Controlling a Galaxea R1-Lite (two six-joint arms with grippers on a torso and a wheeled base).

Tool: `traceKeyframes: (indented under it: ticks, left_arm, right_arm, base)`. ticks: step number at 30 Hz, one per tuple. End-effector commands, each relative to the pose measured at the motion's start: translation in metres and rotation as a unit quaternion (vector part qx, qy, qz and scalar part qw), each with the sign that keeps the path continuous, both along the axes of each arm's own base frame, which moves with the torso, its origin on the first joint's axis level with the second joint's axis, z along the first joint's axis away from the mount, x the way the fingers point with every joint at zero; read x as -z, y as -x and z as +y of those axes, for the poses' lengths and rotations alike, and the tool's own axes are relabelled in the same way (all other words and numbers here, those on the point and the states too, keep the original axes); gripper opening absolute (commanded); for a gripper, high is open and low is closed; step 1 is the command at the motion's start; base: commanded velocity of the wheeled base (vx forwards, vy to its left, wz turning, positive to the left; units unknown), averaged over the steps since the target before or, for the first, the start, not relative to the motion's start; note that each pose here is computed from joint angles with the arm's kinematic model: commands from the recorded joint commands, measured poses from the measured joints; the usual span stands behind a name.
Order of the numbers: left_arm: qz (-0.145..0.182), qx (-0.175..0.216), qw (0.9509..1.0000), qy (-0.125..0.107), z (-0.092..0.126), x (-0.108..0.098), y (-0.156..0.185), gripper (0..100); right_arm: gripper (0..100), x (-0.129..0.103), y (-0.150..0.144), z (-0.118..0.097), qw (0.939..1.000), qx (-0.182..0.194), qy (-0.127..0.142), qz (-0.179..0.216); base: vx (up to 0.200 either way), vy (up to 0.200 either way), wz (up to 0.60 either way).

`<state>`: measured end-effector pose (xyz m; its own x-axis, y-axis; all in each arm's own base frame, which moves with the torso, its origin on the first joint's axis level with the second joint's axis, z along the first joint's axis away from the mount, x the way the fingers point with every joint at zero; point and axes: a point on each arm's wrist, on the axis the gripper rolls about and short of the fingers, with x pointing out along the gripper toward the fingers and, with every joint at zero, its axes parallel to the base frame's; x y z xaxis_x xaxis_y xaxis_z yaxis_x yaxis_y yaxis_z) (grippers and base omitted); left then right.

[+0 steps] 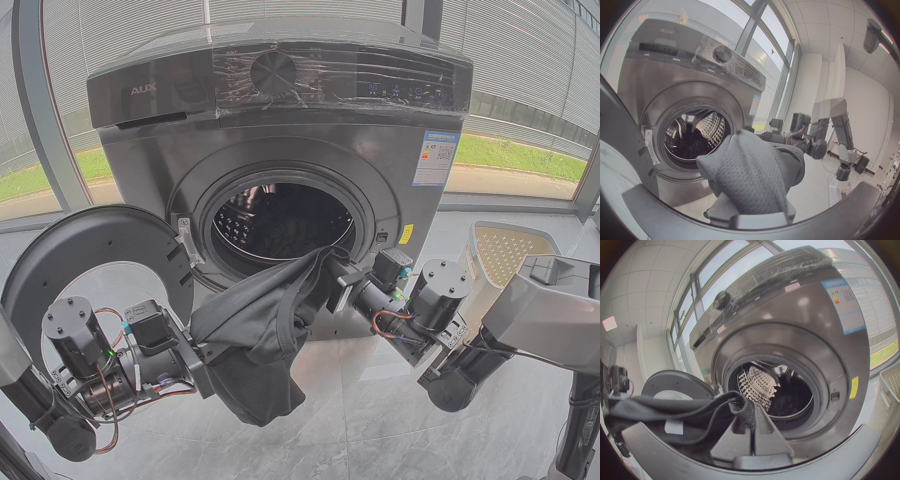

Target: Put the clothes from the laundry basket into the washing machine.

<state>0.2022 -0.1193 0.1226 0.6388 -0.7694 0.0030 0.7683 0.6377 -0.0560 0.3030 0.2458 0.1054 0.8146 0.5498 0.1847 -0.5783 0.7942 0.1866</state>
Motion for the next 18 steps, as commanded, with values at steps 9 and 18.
traceKeyframes:
  ticks: [9, 18]
  left_arm:
    - [-0.021, -0.017, 0.9994, 0.023, 0.008, -0.016, 0.010, 0]
    - [-0.012, -0.047, 0.9984, 0.030, 0.009, -0.015, 0.010, 0]
  right_arm:
    - [100, 0.019, 0.053, -0.016, 0.9956, -0.035, 0.055, 0.068]
    - [100, 0.049, 0.116, -0.072, 0.9731, -0.046, 0.142, 0.175]
  base:
    - [0.000, 0.000, 0.00]
    - [0.000, 0.000, 0.00]
